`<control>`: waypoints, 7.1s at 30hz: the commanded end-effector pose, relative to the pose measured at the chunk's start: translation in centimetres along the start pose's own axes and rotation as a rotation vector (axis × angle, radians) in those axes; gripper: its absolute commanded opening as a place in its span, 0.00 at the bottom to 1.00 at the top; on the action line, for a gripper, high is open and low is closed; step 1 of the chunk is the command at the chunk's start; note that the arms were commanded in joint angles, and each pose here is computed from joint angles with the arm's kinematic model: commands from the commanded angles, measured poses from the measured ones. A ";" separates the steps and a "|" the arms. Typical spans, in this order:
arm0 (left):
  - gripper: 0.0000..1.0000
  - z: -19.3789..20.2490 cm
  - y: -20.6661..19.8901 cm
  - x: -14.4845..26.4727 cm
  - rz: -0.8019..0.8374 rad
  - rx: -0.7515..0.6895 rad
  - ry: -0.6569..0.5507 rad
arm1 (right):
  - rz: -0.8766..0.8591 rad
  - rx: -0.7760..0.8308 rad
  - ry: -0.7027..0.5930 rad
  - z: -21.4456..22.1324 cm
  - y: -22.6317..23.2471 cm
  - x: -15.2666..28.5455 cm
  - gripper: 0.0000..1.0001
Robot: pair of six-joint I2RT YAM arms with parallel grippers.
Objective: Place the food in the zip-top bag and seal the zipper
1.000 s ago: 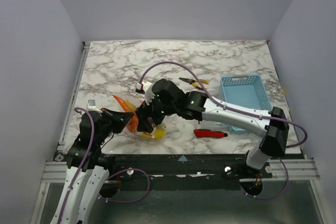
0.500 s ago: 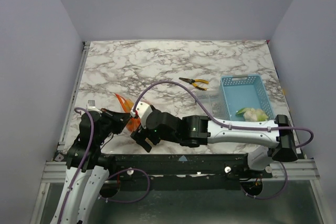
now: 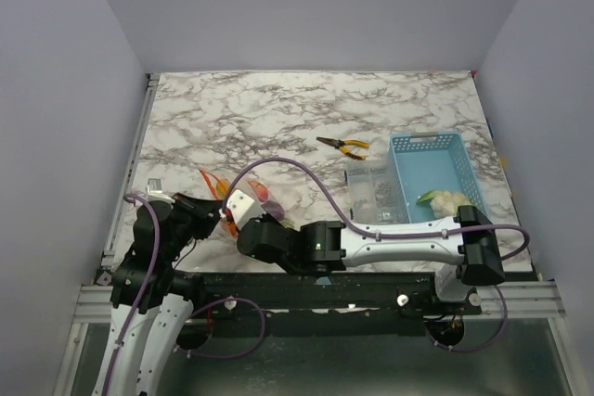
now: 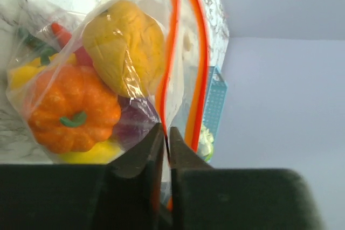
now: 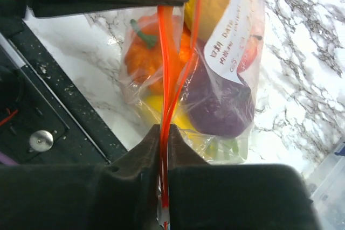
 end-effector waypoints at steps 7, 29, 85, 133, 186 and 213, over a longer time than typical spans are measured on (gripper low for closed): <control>0.75 -2.6 -3.1 3.9 0.184 -0.718 -0.159 | -0.237 0.190 -0.060 -1.3 -3.0 0.7 0.00; 0.83 0.3 -5.3 3.0 0.804 -1.641 -0.016 | -0.615 0.268 0.069 -2.4 -7.3 0.9 0.00; 0.35 3.7 -3.9 -1.6 0.821 -1.690 0.152 | -0.488 0.087 -0.034 -2.0 -9.0 2.5 0.00; 0.00 4.1 -3.8 -2.6 0.805 -1.664 0.179 | -0.494 0.263 -0.036 -1.6 -10.7 5.3 0.33; 0.00 4.8 -3.9 -1.8 0.902 -1.647 0.191 | -0.551 0.276 -0.228 -3.7 -9.4 4.3 0.00; 0.00 4.6 -3.9 -2.1 0.872 -1.647 0.182 | -0.570 0.121 -0.110 -2.8 -9.0 4.9 0.53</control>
Point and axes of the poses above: each gripper's point midway between its finger pads, its own x axis back along the fingers, its own y axis along the line the jaws close on, z = x × y, the point moved 7 cm from there along x, back along the fingers, and after that the axes turned 15 degrees about -x, right-handed, at the moved point
